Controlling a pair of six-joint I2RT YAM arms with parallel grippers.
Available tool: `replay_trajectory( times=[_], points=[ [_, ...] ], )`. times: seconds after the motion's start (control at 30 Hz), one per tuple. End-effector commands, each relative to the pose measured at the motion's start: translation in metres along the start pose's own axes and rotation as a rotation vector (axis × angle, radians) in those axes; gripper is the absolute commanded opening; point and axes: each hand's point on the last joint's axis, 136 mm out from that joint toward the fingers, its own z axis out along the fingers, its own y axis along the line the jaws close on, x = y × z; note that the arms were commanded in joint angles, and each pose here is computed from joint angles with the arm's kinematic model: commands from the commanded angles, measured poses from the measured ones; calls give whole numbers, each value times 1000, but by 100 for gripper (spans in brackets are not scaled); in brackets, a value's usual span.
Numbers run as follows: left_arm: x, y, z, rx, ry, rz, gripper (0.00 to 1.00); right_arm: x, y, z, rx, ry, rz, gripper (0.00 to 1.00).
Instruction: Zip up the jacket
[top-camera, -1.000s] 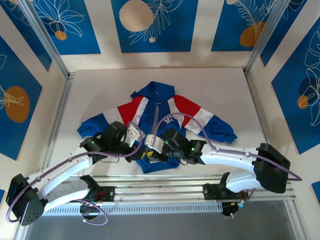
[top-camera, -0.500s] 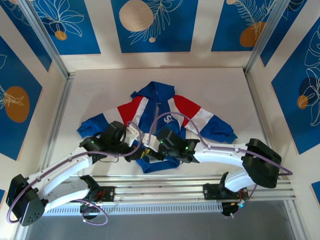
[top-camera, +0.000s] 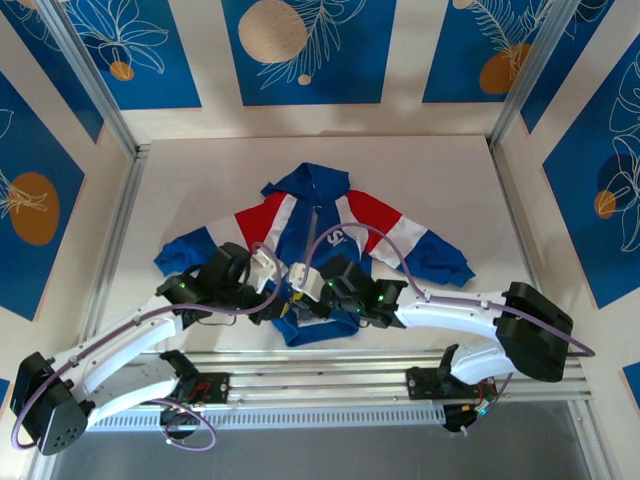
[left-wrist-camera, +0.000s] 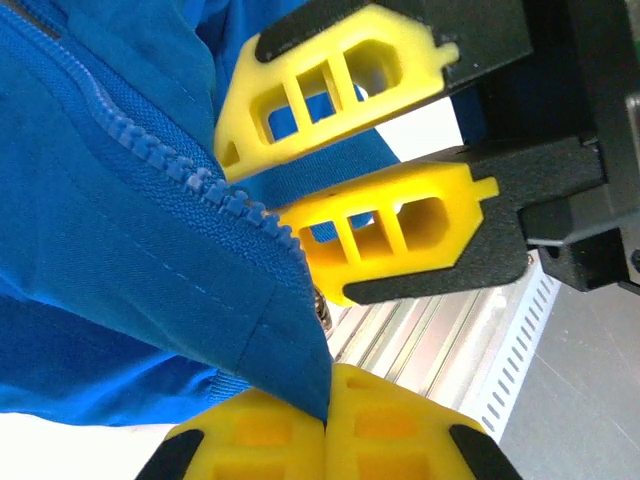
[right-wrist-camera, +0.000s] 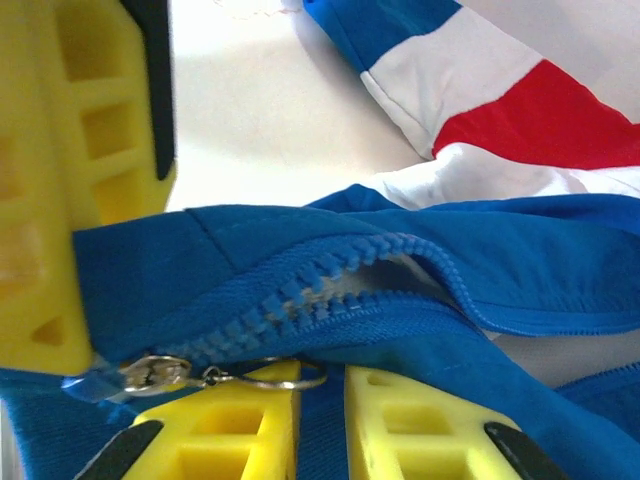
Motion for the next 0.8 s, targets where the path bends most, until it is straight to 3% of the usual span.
replay_trajectory(
  times=[0.0, 0.23, 0.43, 0.77],
  points=[
    [5, -1, -2, 10, 14, 2, 0, -10, 11, -6, -57, -43, -35, 16],
    [4, -1, -2, 11, 12, 3, 0, -7, 19, -4, -90, -24, -71, 14],
    [3, -3, -3, 18, 16, 4, 0, -4, 19, -3, -76, -17, -80, 35],
    [4, -8, -4, 46, 22, 0, 0, -12, 22, -2, -82, -48, -93, 39]
  ],
)
